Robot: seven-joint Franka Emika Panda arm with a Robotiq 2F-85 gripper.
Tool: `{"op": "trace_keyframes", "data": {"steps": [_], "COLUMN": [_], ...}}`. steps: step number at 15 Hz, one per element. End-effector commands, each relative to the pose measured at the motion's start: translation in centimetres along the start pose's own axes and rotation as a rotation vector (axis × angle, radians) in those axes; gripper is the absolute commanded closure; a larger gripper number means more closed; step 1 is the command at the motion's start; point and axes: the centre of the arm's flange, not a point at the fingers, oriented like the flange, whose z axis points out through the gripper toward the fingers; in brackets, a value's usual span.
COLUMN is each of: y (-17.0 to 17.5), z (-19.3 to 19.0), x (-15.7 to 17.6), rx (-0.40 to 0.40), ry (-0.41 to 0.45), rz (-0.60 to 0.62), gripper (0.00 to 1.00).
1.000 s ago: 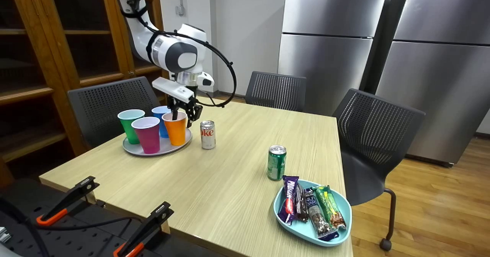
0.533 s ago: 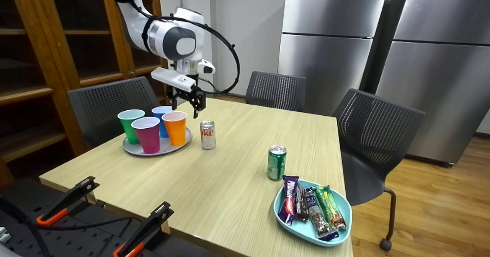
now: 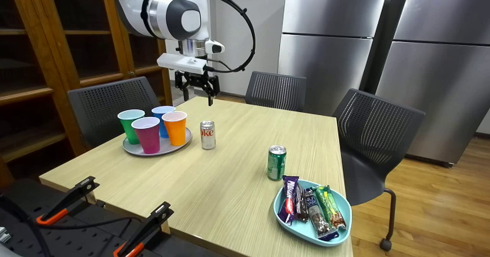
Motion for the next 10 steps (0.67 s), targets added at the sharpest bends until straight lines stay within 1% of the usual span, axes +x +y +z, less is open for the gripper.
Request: {"op": "trace_keyframes", "data": {"steps": [1,3,10], "y": [0.45,0.92,0.71], "z": [-0.46,-0.95,-0.92], "x": [-0.25,-0.65,-0.85], "rx": [-0.014,-0.029,-0.030], "ry": [0.002,0.003,0.002], "rz": [-0.003,-0.003,-0.005], "gripper": [0.00,0.00,0.00]}}
